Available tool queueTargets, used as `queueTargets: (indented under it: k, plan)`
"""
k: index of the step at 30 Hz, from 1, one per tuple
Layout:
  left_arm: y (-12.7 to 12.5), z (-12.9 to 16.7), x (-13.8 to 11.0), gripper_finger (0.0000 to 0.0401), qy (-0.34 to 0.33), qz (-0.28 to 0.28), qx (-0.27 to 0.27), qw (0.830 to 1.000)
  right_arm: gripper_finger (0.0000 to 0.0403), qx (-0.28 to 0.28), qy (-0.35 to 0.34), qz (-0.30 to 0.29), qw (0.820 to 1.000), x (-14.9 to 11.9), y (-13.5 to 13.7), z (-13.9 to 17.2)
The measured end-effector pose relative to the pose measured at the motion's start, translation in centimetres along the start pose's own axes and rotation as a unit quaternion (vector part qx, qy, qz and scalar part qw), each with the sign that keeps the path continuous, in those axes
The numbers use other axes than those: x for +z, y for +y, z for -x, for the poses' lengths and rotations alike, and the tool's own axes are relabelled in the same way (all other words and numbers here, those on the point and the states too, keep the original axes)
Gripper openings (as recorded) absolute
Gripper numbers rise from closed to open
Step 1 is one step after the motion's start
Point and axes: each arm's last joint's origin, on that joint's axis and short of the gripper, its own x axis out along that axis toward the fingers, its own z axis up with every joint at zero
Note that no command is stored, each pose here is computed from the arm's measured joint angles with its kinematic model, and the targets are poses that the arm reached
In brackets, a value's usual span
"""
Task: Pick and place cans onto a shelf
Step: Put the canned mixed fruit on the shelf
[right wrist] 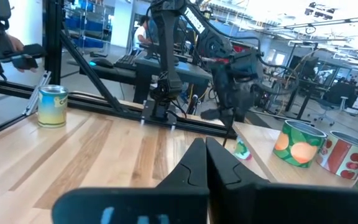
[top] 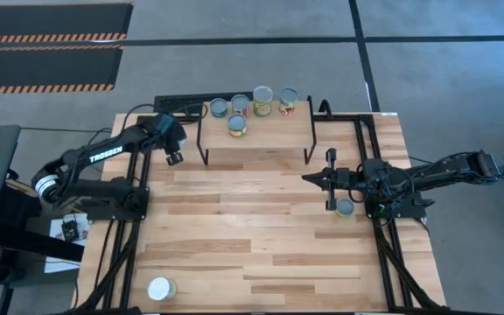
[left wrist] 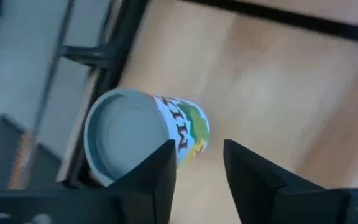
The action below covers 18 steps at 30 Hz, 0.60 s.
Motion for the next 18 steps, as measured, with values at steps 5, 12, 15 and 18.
queueTargets:
  k: [5,12,15,18]
  plan:
    - [0.2,-0.6,0.3,0.0129,-0.006,0.001,0.026,1.000,0.0003,0.002,0.002,0.004,1.000,0.0,0.1,0.0]
    - [0.3,-0.4,0.4,0.0119,-0.013,0.004,0.039,0.999,0.0003,0.002,0.002,0.005,1.000,0.0,0.1,0.0]
    - [0.7,-0.4,0.6,0.0120,-0.022,0.011,0.055,0.998,0.0003,0.002,0.001,0.006,1.000,0.0,0.1,0.0]
    - [1.0,-0.9,0.5,0.0121,-0.020,0.018,0.058,0.998,0.0003,0.002,0.001,0.006,1.000,0.0,0.1,0.0]
